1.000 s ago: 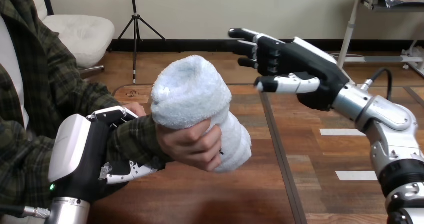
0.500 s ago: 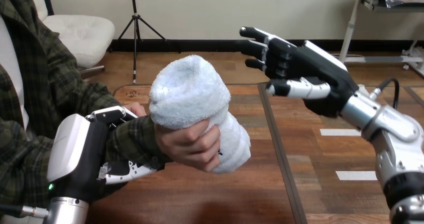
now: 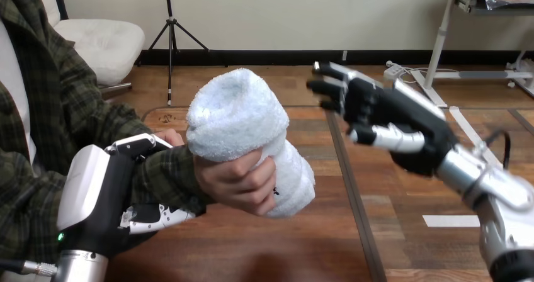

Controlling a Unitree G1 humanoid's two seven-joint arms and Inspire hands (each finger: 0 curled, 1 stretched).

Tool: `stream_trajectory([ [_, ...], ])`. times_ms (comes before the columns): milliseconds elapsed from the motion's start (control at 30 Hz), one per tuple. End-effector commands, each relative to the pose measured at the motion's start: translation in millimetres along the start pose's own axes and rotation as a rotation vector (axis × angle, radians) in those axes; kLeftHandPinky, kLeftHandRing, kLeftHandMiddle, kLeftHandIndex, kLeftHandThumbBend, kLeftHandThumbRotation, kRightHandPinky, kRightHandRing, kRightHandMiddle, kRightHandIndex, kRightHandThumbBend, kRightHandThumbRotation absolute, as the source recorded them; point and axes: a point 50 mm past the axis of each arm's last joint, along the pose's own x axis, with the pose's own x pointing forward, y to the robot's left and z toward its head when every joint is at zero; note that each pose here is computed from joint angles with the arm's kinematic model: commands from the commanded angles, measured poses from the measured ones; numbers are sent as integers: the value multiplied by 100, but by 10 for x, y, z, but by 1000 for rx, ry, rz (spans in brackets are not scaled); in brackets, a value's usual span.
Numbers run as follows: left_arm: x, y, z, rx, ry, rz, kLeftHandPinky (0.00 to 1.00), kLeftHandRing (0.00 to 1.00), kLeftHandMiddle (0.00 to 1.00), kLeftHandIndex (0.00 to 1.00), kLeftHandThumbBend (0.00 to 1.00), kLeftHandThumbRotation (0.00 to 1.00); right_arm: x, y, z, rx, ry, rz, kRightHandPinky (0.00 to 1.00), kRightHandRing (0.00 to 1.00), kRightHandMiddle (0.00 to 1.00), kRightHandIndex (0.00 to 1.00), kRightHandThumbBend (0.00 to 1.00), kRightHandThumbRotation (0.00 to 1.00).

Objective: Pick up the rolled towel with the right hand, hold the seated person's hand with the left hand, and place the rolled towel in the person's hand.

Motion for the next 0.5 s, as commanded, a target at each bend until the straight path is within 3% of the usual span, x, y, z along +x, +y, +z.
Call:
stream_trajectory([
  [0,122,-23,73,-6,-75,-34,53,59,63,68,99,7,-21,-23,75,-18,-57,-22,100,96,89,92,100,45],
  [267,99,-17,102,15,-71,-61,71,78,80,87,100,21,-106,28,-24,8,-50,-41,98,93,87,89,100,42],
  [467,76,-15,143,53,-60,-93,84,88,90,95,100,29,-161,64,-74,-8,-33,-43,94,90,85,88,100,45],
])
